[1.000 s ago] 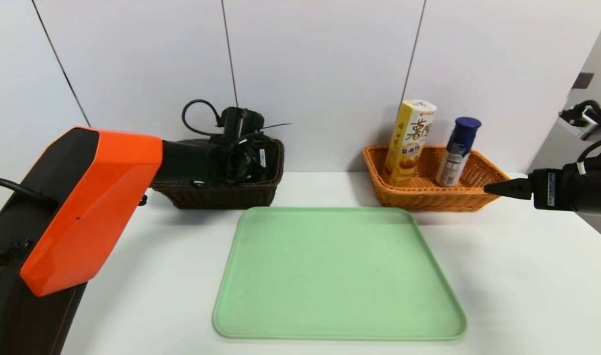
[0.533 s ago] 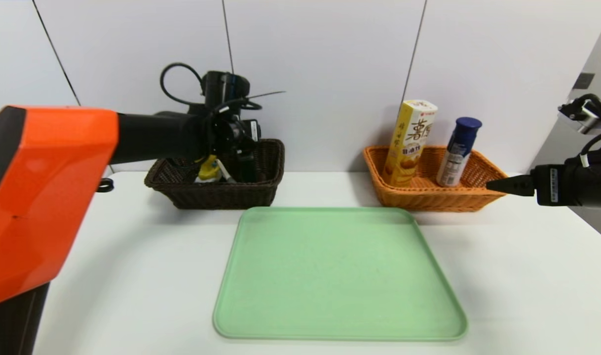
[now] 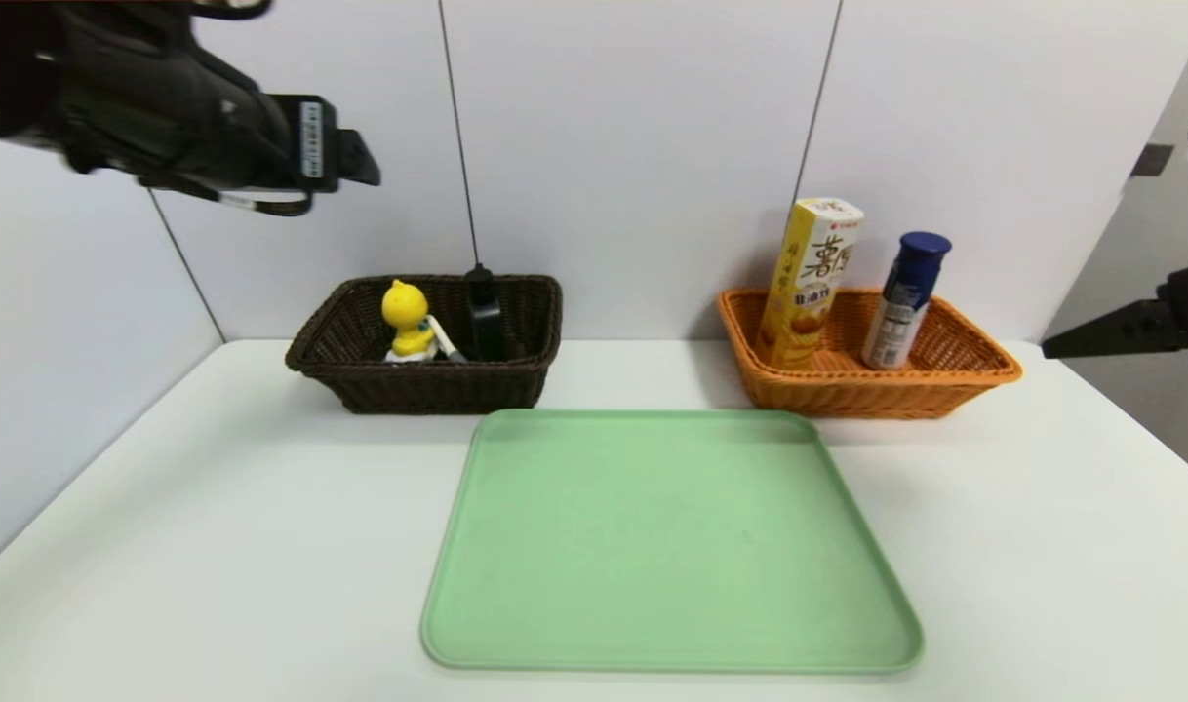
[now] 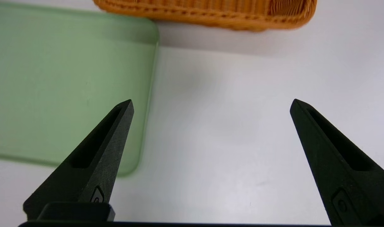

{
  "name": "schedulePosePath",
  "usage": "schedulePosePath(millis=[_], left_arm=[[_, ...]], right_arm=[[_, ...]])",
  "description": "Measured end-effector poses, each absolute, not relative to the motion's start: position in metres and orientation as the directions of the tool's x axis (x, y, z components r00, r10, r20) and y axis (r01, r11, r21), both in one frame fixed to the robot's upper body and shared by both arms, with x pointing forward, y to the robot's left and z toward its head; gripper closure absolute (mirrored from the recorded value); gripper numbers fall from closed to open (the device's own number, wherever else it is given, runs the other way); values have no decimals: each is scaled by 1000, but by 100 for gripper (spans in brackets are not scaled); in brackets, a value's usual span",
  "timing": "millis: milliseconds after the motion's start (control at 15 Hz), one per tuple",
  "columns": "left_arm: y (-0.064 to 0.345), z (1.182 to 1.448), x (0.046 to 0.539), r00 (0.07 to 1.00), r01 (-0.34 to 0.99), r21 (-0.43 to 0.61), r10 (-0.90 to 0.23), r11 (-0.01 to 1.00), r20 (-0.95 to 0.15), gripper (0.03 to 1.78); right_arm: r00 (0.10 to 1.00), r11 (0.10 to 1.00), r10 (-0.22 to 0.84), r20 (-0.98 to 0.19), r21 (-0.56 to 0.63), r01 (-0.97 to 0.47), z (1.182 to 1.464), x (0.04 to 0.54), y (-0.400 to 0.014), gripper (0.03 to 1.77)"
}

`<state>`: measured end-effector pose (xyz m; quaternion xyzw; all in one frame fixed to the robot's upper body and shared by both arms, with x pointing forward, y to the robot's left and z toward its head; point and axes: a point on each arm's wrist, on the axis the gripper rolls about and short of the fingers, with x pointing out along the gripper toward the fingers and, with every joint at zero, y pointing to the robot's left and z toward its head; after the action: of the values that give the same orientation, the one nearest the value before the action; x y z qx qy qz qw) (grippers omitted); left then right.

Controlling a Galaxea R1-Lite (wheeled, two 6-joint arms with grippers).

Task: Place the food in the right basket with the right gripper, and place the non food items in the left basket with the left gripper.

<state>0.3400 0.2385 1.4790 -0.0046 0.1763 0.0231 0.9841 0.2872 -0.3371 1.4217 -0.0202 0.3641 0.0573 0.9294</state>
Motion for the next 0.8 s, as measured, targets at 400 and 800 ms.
schedulePosePath(millis=[400, 800], left_arm=[[324, 1478, 202, 910, -286, -42, 257, 957, -325, 15], [343, 1410, 82, 900, -403, -80, 379, 912, -217, 14]], right_arm=[[757, 990, 105, -645, 0, -138, 1413, 199, -334, 9], [876, 989, 112, -469, -35, -145, 1318, 104, -334, 9]])
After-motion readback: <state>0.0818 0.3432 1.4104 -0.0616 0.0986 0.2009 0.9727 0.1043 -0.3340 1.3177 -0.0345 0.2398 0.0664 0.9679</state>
